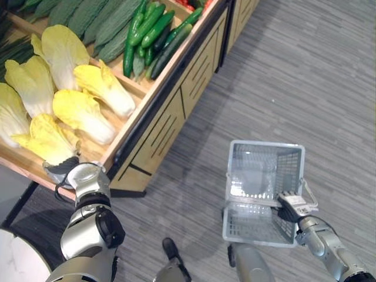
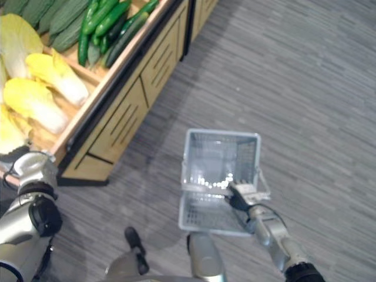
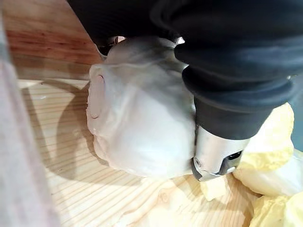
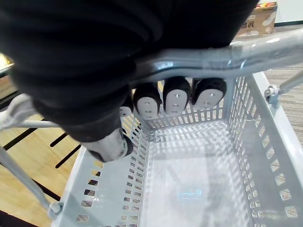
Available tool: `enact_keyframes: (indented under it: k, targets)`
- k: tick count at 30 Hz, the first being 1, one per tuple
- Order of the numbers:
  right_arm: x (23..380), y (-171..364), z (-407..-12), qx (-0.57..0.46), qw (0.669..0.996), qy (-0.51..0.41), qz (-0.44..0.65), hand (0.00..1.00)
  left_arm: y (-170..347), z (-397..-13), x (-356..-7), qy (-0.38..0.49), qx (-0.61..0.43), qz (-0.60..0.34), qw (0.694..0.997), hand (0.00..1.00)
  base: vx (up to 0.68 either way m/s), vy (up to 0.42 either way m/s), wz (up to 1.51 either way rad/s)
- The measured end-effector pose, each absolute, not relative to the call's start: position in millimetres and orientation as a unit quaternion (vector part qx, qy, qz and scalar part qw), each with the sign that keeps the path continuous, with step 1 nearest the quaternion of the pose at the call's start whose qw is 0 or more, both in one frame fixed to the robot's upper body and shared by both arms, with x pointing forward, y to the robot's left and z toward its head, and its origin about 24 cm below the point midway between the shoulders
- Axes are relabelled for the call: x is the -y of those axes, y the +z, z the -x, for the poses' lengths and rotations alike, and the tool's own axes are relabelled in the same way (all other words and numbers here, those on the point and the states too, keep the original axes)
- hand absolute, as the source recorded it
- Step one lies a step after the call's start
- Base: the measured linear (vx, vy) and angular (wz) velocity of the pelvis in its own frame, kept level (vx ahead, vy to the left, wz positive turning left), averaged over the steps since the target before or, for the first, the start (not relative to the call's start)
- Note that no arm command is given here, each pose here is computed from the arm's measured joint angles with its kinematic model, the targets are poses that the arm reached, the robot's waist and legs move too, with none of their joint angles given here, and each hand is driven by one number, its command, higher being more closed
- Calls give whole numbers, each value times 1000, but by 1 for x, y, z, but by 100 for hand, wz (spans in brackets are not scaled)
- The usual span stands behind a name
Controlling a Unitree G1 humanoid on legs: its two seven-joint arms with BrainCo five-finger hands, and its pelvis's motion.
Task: Pick vegetable in the basket
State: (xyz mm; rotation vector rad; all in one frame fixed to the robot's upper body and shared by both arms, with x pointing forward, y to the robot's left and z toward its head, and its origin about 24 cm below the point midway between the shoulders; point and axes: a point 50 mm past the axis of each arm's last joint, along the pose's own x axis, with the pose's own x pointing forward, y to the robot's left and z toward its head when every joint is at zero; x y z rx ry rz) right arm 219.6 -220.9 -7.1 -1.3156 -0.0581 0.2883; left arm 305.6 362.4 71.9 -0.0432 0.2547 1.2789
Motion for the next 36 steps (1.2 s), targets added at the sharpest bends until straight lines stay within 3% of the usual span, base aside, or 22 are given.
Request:
enact_keyframes:
  k: [11,16,28,36]
  targets:
    - [218,-10,-215,16,781,149,606,100,63,-305,-361,576,-130,59,805,100,5,-2,2]
    - [220,-14,-211,1,783,148,604,100,56,-313,-340,555,-118,84,819,100,24,-5,19]
    - [228,-34,-192,-61,797,135,585,100,34,-298,-316,532,-105,33,840,100,3,-7,9]
    - [247,-44,-174,-115,793,120,586,100,66,-285,-320,556,-8,-25,831,100,-20,-15,11]
